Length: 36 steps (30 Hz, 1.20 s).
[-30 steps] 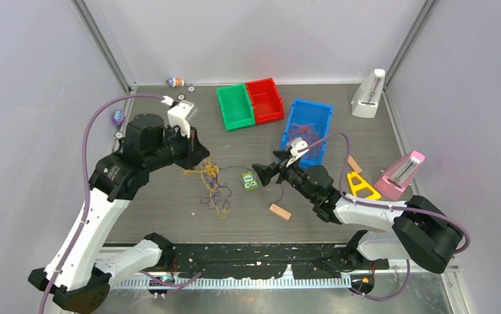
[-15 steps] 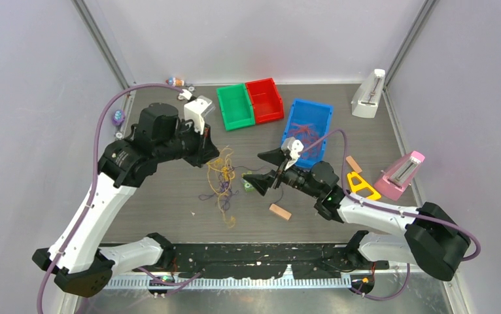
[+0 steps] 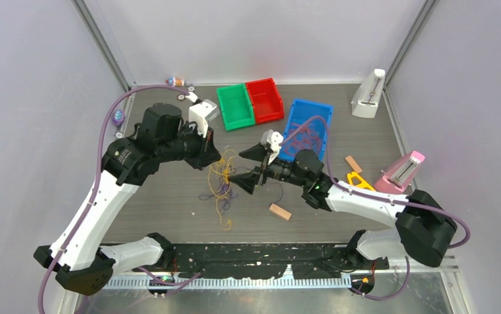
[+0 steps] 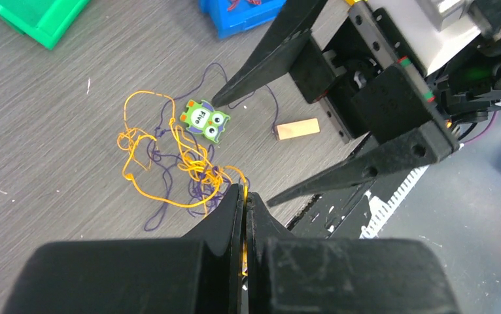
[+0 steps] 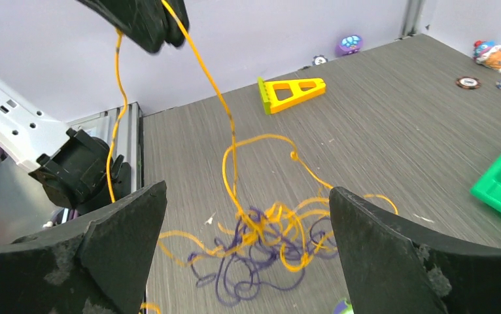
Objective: Untangle the cables
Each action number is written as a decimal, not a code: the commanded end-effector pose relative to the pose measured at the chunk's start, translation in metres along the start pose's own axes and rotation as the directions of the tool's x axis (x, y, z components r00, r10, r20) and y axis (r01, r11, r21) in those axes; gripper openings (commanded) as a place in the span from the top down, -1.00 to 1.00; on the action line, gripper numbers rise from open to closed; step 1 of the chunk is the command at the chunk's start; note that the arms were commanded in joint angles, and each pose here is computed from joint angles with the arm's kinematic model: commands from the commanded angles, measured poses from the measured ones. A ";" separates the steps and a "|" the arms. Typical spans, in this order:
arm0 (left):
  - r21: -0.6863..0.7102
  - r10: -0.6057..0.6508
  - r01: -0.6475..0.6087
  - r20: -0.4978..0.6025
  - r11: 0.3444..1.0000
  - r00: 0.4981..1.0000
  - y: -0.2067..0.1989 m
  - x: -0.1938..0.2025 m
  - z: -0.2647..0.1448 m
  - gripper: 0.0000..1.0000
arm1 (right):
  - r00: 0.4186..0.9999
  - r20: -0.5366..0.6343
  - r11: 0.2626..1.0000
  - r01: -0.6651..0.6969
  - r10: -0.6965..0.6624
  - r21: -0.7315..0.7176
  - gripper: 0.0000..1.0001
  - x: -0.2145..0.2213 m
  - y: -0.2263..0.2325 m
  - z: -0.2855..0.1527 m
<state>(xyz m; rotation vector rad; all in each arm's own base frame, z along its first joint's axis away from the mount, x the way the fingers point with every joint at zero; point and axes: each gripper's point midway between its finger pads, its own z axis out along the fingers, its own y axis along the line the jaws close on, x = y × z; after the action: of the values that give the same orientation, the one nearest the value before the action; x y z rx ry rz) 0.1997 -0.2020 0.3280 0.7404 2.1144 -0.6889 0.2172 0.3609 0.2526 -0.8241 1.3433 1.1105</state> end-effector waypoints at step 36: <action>-0.653 0.152 0.206 0.447 0.728 0.881 0.092 -0.063 -0.164 1.00 | 0.948 0.008 0.486 -0.170 0.318 0.857 0.80 0.117 -0.124 -0.132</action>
<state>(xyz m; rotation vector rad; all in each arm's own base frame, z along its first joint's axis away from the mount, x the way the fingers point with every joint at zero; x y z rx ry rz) 0.1944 -0.0539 0.4752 0.1159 1.6152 -0.1968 0.2701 0.2530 0.0977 -0.0778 1.9351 0.6160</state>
